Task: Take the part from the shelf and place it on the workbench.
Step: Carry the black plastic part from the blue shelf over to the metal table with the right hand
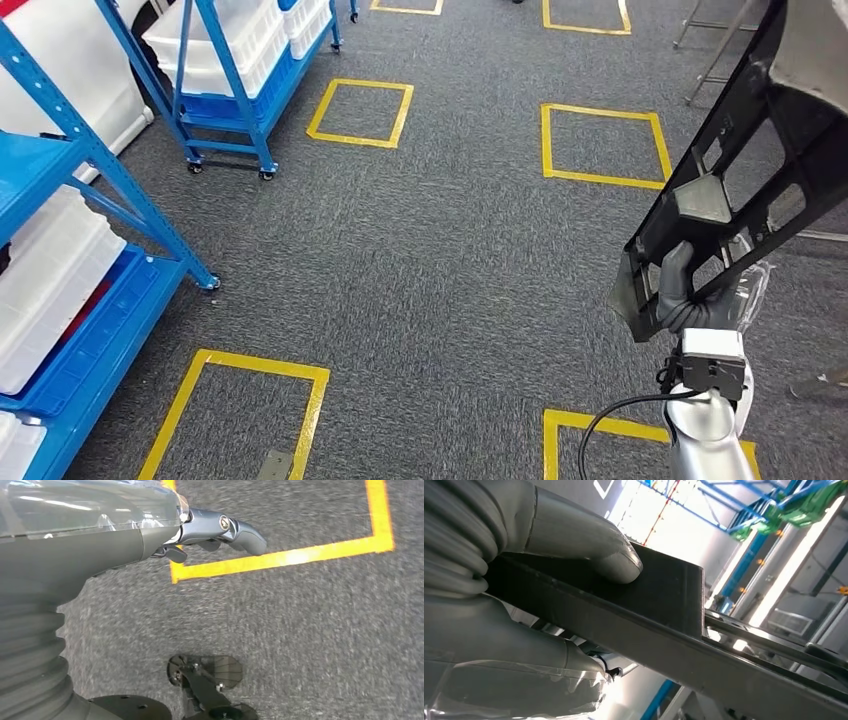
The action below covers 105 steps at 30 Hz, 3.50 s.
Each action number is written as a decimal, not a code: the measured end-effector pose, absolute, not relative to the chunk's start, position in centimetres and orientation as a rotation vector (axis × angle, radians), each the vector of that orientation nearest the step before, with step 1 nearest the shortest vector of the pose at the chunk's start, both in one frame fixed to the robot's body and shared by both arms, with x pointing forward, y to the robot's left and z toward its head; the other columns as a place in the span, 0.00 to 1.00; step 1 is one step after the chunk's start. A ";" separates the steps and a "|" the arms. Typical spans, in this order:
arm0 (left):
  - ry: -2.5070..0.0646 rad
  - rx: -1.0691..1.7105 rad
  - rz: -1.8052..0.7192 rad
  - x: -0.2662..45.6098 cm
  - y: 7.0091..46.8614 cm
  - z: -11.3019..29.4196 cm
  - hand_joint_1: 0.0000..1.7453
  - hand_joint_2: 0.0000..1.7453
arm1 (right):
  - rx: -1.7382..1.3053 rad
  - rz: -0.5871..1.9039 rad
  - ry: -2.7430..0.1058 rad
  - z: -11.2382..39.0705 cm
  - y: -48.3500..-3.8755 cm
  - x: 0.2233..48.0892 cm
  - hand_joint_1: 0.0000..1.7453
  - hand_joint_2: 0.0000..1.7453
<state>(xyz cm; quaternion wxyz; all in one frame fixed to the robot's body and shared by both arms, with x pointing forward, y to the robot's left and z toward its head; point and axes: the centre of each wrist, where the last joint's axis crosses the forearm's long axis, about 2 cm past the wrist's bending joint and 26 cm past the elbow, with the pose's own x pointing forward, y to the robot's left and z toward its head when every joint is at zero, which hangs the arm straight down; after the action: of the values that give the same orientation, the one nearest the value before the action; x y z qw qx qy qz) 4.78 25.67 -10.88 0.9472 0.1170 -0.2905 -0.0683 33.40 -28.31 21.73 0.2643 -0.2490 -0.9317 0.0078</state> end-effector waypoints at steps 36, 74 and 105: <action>-0.621 0.224 -0.182 5.3 25.7 -10.8 0.00 1.00 | -0.815 0.027 -2.524 21.3 -29.4 29.8 1.00 1.00; -0.617 0.209 -0.179 5.1 25.3 -10.8 0.00 1.00 | -1.700 1.477 -1.835 24.0 -30.5 44.2 1.00 1.00; -0.602 0.205 -0.165 5.2 25.4 -10.8 0.00 1.00 | -1.761 1.438 -1.674 31.2 -36.1 47.9 1.00 1.00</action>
<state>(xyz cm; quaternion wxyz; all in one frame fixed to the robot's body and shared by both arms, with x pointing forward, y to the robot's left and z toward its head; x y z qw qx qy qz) 5.16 25.39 -10.83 0.9465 0.1007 -0.2958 -0.0810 47.89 -36.14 31.16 0.1582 -0.6159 -0.5855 0.5028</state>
